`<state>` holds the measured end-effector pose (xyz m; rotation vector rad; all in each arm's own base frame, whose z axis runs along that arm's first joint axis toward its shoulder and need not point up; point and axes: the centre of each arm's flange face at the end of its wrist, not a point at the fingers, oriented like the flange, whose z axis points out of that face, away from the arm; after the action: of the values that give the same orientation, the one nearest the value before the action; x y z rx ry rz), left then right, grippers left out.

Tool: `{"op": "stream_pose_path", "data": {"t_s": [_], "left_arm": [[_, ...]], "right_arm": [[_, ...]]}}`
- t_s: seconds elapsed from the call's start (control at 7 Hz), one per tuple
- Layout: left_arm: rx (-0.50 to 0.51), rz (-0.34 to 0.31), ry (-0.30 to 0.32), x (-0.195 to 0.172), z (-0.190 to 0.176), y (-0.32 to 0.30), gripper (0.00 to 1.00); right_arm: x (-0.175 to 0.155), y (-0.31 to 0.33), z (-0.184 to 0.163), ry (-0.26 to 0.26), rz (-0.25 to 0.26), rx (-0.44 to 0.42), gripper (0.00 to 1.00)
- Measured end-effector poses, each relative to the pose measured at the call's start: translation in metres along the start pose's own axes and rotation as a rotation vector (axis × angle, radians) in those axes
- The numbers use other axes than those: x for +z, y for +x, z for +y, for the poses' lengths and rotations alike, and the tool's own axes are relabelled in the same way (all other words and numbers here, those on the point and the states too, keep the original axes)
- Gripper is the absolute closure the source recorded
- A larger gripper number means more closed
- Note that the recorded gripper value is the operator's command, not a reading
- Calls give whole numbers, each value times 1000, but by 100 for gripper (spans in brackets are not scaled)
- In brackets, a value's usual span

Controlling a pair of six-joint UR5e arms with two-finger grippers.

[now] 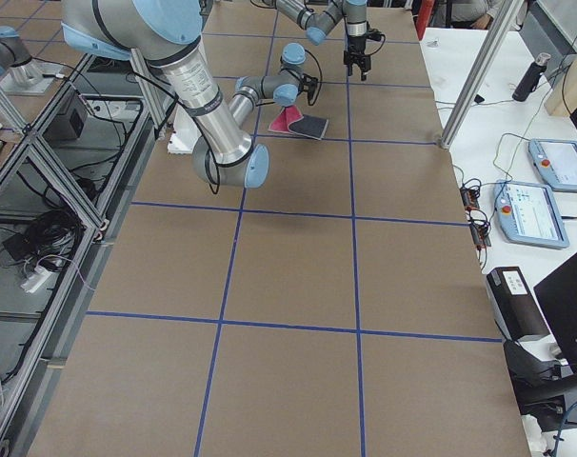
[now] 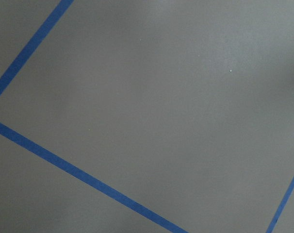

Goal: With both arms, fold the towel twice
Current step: 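Lift the strip end and fold it toward the robot with the right gripper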

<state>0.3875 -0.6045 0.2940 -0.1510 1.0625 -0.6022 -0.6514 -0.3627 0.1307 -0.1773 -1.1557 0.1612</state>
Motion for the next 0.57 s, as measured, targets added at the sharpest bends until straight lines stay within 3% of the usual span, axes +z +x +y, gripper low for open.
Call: {"op": "stream_pose_path", "data": {"t_s": [0.14,0.57], "left_arm": [[4,0,2,-1,-1,0,0],[8,2,10,-3,-5,0,0]], "right_arm": [[0,-1,0,1,-4,2,1],[-1,10,-6,45,-49,135,0]]}}
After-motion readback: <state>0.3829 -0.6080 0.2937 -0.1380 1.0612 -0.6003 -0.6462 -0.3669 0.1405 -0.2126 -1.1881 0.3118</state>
